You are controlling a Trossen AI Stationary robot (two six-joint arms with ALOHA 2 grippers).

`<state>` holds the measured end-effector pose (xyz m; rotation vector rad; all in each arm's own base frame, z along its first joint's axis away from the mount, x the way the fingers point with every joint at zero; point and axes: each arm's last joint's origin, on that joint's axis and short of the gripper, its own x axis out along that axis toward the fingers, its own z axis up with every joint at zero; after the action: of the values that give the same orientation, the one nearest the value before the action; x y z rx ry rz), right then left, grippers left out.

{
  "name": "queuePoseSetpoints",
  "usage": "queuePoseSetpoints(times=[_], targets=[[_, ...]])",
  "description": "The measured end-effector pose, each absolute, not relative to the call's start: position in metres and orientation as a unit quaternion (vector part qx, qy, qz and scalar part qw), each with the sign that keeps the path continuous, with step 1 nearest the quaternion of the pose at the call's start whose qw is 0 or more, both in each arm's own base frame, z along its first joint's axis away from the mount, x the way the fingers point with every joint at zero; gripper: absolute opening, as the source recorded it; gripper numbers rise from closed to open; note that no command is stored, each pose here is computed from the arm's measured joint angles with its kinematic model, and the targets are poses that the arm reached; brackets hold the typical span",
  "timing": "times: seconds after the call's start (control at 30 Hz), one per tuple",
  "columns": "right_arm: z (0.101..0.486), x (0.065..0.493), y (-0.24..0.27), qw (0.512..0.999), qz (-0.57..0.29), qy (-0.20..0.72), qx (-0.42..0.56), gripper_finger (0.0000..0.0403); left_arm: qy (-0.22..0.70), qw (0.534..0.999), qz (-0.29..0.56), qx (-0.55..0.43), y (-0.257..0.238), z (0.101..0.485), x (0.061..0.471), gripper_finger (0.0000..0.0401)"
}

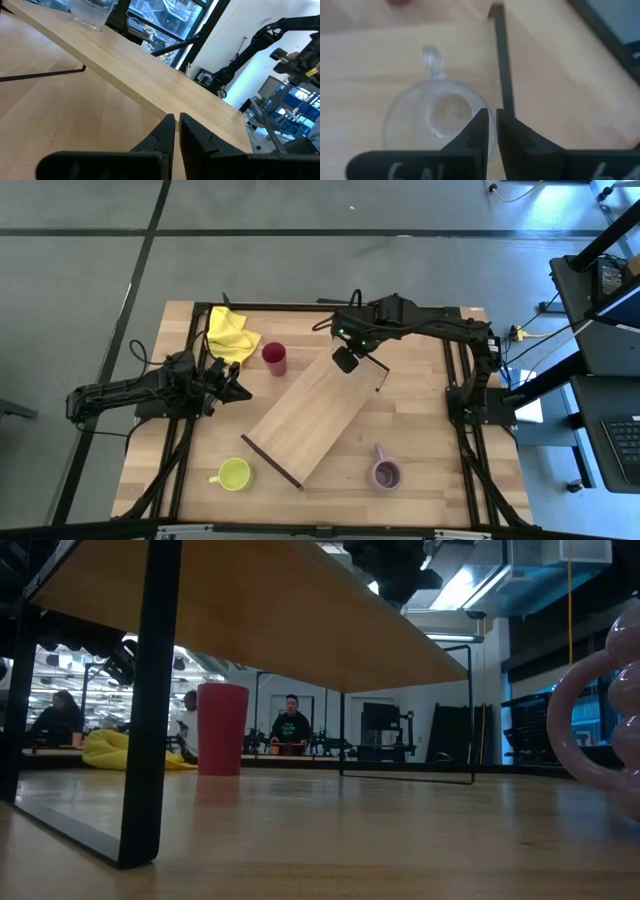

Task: Stack small to large cups/mugs on shelf
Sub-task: Put the transparent mug on the shelf, then put the yellow mug on the shelf

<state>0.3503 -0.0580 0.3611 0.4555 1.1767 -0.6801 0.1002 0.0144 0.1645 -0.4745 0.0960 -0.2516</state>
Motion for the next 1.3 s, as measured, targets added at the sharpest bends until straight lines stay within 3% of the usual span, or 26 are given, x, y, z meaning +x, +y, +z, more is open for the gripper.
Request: queuePoseSetpoints(times=[0.13,0.5,0.63,1.0,1.13,1.3], targets=[[0.38,0.349,-0.058,0.776,-0.304,0.512,0.207,0.0048,0.047,0.963,-0.124,-0.234,0.014,0.165,0.1,0.0019],[0.427,0.355,-0.053,0.854,-0.259,0.392,0.224,0.013,0.047,0.963,-0.124,-0.234,0.014,0.165,0.1,0.0019],[0.432,0.374,-0.045,0.888,-0.223,0.328,0.233,0.013,0.048,0.963,-0.124,-0.234,0.014,0.165,0.1,0.0019],[0.372,0.439,-0.058,0.886,-0.092,0.368,0.267,0.0121,0.048,0.963,-0.124,-0.235,0.014,0.164,0.1,0.0019],[0.382,0.443,-0.056,0.913,-0.073,0.327,0.233,0.012,0.048,0.963,-0.124,-0.235,0.014,0.164,0.1,0.0019],[0.412,0.428,-0.06,0.939,-0.133,0.276,0.156,0.012,0.049,0.963,-0.124,-0.235,0.014,0.164,0.1,0.0019]])
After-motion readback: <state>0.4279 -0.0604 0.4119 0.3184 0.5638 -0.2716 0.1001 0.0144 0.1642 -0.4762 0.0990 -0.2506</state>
